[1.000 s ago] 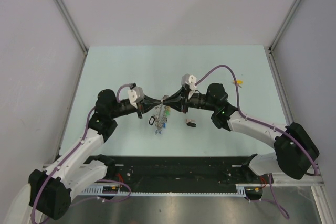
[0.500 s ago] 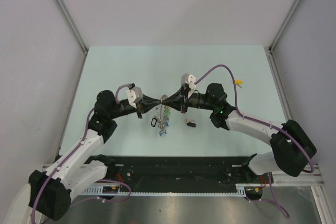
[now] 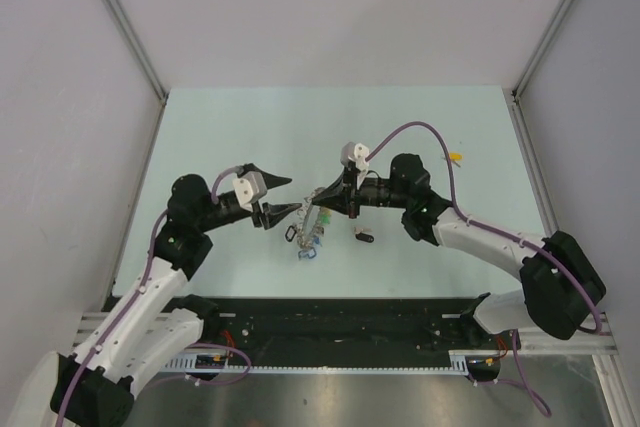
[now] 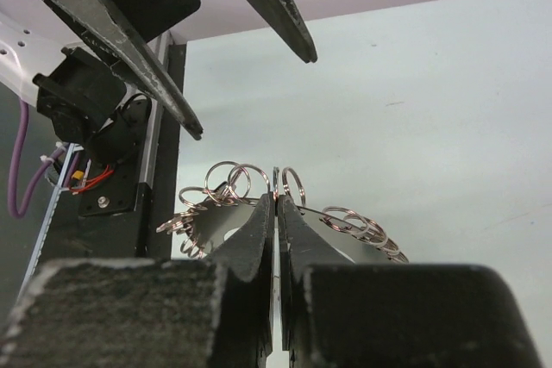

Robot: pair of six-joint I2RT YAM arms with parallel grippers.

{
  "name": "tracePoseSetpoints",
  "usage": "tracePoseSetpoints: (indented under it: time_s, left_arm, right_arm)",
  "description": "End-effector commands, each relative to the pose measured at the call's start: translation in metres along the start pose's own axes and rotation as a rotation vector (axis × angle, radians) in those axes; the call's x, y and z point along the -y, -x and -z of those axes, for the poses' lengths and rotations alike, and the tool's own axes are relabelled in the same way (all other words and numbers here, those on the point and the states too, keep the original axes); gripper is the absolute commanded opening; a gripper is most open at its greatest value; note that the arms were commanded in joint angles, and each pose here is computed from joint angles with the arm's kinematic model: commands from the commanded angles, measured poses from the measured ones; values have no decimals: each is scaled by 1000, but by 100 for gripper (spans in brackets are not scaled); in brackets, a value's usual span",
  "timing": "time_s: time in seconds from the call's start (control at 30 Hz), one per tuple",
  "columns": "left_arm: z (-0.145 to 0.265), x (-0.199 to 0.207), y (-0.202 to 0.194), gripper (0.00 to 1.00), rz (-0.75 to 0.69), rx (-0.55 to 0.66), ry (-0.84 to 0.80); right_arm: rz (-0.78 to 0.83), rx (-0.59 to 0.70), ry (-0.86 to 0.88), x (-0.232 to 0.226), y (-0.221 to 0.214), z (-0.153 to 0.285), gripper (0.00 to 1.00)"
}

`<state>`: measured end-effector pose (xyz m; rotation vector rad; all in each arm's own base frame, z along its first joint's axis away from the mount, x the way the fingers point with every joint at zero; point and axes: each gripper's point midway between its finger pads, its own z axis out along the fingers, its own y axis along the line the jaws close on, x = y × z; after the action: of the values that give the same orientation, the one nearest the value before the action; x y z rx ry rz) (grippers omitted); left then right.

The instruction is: Put the keys on the keyring

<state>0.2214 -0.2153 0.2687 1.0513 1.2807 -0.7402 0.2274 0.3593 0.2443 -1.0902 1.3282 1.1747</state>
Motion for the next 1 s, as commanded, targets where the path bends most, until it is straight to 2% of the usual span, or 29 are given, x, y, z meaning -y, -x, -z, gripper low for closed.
tracePoseSetpoints:
  time_s: [0.0,0.17,0.33,0.6,0.87,0.97]
  left_arm:
    - [5,9,15,62,-58,6,-76]
    - [-2,16,16,60,-14,7,-162]
    - [-5,28,20,62,37,48,-243]
    - [-9,41,28,65,74,98,-291]
    - [-12,59,1,69,227,-26,-317]
    - [-10,56,-13,72,285,-88,-252]
  right_arm:
    - [147,77,21,-6,58,5,0]
    - [117,86,-1,2,63,6,0]
    - [106,83,57,-7,64,1,0]
    - [120,86,55,-11,69,2,0]
    - [130,118,2,-5,81,6,0]
    - [145,138,-20,-3,89,8,0]
